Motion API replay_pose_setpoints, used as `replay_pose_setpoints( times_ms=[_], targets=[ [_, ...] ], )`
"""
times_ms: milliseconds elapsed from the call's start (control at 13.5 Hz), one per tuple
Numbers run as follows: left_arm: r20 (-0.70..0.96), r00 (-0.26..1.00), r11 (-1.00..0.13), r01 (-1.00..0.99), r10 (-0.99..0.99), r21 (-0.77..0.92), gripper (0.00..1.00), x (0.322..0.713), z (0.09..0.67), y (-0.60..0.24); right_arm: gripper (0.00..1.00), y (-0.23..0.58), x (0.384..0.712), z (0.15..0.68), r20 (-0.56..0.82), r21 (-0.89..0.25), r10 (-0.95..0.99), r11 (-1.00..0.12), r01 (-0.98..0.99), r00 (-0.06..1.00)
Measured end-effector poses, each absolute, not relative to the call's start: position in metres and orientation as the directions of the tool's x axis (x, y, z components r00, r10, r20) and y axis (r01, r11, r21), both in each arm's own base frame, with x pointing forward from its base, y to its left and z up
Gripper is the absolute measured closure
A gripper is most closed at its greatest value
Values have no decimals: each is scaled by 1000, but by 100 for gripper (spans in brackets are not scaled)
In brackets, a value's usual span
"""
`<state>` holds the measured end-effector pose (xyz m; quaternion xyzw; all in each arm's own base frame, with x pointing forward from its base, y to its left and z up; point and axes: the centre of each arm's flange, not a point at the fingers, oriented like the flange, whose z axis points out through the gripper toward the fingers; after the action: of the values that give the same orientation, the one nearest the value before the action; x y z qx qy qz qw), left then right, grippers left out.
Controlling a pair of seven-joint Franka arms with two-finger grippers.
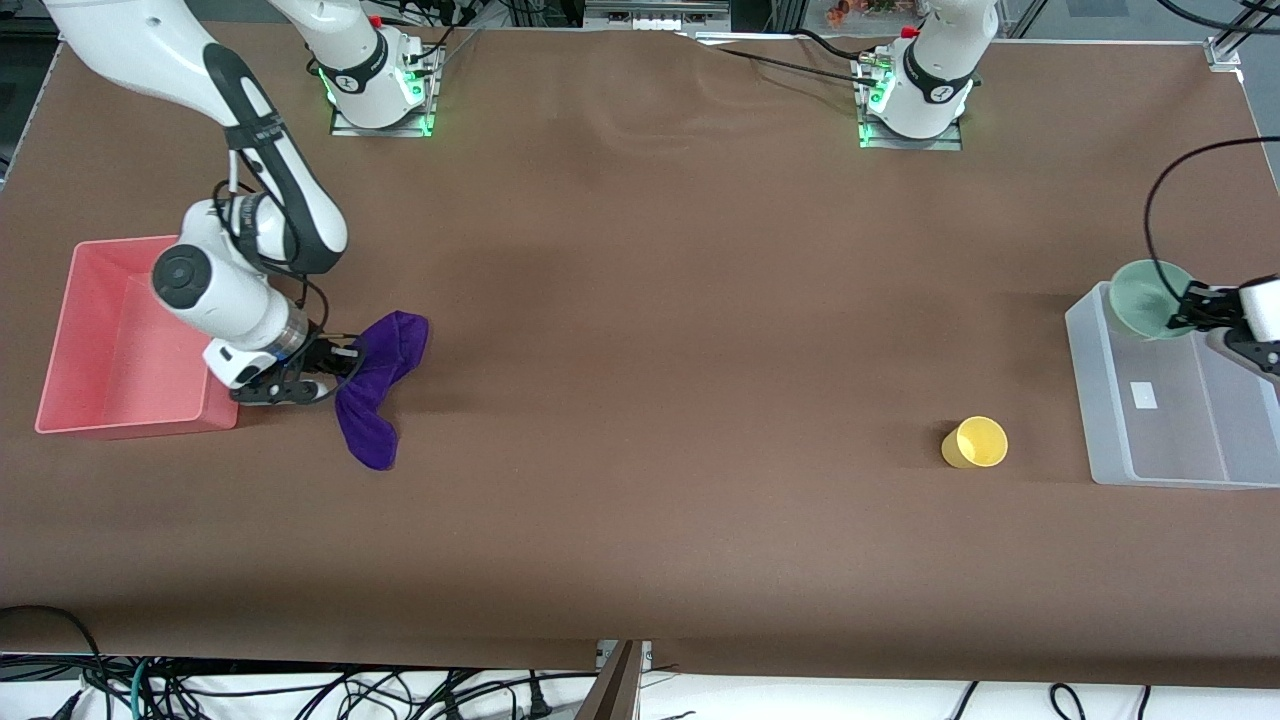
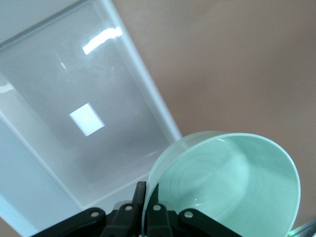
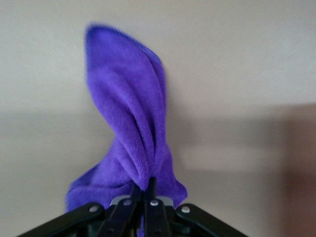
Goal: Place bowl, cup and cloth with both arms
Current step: 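Drop the cloth into the pink bin while the left gripper places the bowl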
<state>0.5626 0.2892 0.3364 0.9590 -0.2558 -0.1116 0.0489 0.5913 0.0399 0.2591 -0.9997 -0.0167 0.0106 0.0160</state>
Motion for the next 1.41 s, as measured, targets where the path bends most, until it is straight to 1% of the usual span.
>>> replay_pose_setpoints(
  times_ms=[223,446,595,669,743,892,966,1115,1189,1264,1338,1412],
  targets=[
    [-168,840,-854,-490,-516,175,96,575,268,324,96,34,611,343,-105,-20,65,-998,63,992],
    [-126,826,-833,-529,-550,162,96,579,203,336,96,-4,615,443,-201,-19,114,-993,113,973],
    [-109,822,-827,-542,-559,152,96,578,184,344,96,-50,606,491,-257,-20,141,-990,141,956],
    [-106,822,-826,-542,-559,152,96,578,183,346,96,-78,600,505,-274,-10,170,-985,174,947],
    [-102,822,-826,-545,-560,145,92,581,186,347,96,-109,594,513,-285,5,203,-977,213,937],
    [-93,822,-825,-550,-562,131,71,587,197,348,96,-168,581,511,-307,10,236,-968,251,922],
    [-93,818,-821,-555,-568,136,62,591,208,344,96,-192,576,504,-313,5,243,-966,258,918],
    [-86,803,-805,-575,-590,147,40,607,255,322,96,-225,567,476,-321,2,250,-965,264,914],
    [-86,798,-800,-582,-596,145,29,617,288,301,96,-237,563,458,-323,2,251,-964,266,912],
    [-93,799,-802,-581,-595,137,20,627,321,270,96,-246,559,439,-324,2,250,-964,266,912],
    [-103,804,-810,-573,-585,123,9,637,350,233,96,-252,554,419,-322,1,248,-965,262,914],
    [-113,818,-826,-554,-563,105,1,646,371,192,96,-254,549,400,-316,-7,245,-967,256,917]
  ],
)
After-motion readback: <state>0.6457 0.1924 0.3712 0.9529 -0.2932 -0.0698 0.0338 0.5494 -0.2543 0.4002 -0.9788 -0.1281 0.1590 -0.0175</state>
